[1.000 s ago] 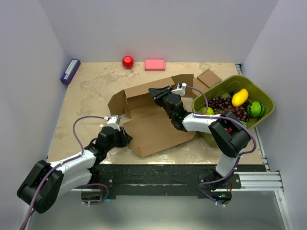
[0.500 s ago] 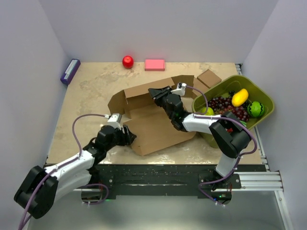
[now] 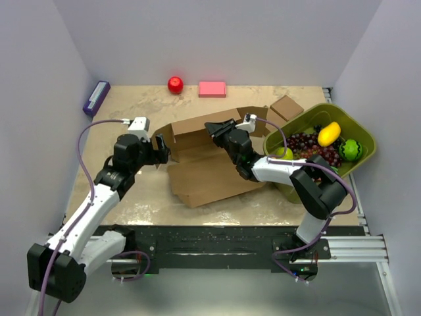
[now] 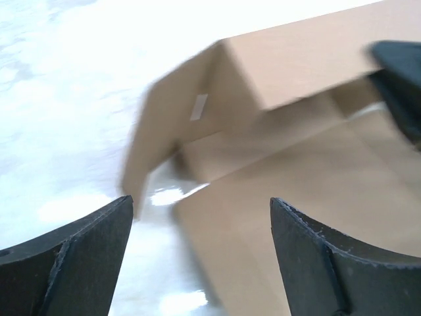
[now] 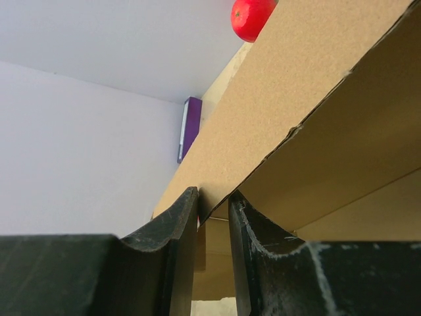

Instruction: Fold the paper box

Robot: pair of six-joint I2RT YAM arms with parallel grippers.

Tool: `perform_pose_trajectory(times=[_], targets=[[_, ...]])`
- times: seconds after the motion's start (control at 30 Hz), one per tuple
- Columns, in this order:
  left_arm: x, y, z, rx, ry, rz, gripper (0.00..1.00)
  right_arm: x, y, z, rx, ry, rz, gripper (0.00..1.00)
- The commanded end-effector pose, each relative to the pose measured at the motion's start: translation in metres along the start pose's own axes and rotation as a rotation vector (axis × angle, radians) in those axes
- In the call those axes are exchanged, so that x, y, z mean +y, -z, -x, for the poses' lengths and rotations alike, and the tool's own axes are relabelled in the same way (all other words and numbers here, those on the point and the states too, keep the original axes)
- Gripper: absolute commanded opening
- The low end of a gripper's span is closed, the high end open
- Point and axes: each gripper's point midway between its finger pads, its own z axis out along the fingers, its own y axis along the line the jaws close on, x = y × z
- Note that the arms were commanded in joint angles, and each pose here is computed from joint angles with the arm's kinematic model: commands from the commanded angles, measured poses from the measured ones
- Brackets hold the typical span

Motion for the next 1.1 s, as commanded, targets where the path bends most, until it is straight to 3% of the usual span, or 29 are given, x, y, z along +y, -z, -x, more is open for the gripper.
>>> perform_pose_trajectory(times=[0.0,0.2,0.4,0.5,0.57,0.6,0.7,0.8,1.07], targets=[[0.030,0.004,-0.012,0.114,-0.149,0.113,0.89,-0.010,0.003,0.009,-0.039,0.038,-0.043,0.28],[0.032,0.002,-0.003,0.070,-0.195,0.113,0.89,-0.013,0.002,0.008,-0.038,0.041,-0.046,0.28],[0.026,-0.018,-0.013,0.119,-0.206,0.073,0.76,-0.016,0.003,0.007,-0.033,0.044,-0.049,0.28],[0.022,-0.028,-0.011,0.128,-0.227,0.050,0.65,-0.018,0.003,0.005,-0.030,0.047,-0.052,0.28],[0.020,-0.034,-0.007,0.130,-0.236,0.040,0.48,-0.019,0.003,0.004,-0.027,0.046,-0.052,0.28],[0.019,-0.036,-0.007,0.134,-0.239,0.034,0.34,-0.020,0.003,0.003,-0.026,0.050,-0.054,0.28],[0.016,-0.041,-0.002,0.133,-0.236,0.025,0.13,-0.023,0.003,0.003,-0.028,0.062,-0.062,0.27],[0.013,-0.043,0.004,0.117,-0.221,0.025,0.03,-0.028,0.003,0.004,-0.034,0.075,-0.074,0.27],[-0.003,-0.046,0.026,0.090,-0.152,-0.015,0.00,-0.026,0.007,-0.001,-0.047,0.128,-0.077,0.26]])
